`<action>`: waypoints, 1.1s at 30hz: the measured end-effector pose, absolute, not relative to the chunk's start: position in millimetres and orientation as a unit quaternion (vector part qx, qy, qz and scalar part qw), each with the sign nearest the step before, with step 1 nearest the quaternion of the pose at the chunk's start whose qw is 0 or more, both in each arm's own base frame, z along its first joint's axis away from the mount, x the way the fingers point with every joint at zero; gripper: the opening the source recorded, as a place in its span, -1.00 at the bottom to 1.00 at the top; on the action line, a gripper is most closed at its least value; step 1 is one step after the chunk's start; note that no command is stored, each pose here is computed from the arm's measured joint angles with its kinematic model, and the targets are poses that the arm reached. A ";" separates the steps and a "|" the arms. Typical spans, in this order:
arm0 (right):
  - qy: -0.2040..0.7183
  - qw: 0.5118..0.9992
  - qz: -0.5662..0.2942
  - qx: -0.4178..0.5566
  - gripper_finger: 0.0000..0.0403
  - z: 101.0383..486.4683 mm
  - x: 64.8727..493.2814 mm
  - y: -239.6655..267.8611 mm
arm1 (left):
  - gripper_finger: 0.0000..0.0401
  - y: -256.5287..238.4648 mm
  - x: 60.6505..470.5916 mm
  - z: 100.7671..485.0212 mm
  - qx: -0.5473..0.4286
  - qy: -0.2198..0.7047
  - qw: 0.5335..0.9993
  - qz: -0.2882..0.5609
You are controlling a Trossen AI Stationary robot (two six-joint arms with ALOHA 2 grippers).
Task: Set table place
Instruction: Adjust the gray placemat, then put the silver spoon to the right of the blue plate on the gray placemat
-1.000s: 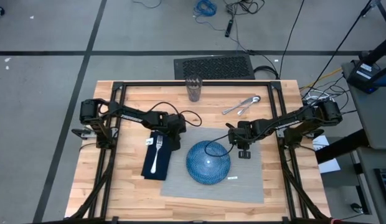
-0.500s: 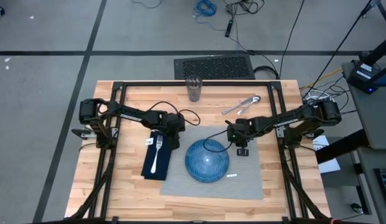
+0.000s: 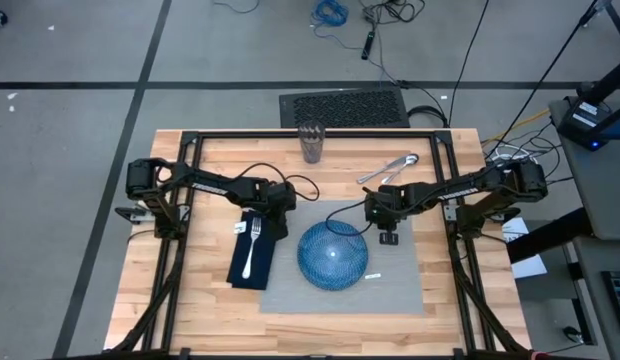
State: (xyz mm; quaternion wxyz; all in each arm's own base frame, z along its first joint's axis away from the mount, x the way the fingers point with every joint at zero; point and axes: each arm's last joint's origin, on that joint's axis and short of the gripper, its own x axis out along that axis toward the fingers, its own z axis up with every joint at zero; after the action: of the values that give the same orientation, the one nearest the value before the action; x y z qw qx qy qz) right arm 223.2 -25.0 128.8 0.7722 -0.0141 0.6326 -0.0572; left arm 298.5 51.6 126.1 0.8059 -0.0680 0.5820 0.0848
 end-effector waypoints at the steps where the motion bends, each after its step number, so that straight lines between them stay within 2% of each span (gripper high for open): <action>1: 0.633 0.772 -0.057 -0.015 -0.66 128.8 223.2 -24.9 | -0.35 51.6 298.5 126.0 -0.068 0.582 0.806 0.085; 15: 0.623 0.780 -0.057 -0.032 -0.66 144.7 235.4 -26.5 | -0.35 52.0 297.6 152.4 -0.060 0.529 0.842 0.093; 24: 0.620 0.781 -0.052 -0.051 -0.66 157.4 242.5 -27.3 | -0.35 51.8 300.2 155.9 -0.060 0.514 0.851 0.091; 33: 0.605 0.787 -0.054 -0.105 -0.66 175.8 254.0 -31.3 | -0.35 49.8 315.2 175.6 -0.047 0.481 0.871 0.089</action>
State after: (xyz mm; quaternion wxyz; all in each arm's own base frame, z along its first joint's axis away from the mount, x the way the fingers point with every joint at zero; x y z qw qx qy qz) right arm 254.0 -31.3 175.8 0.7875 -0.1054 0.6048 -0.0544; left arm 315.2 49.8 175.6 0.8711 -0.0472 0.4806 0.0894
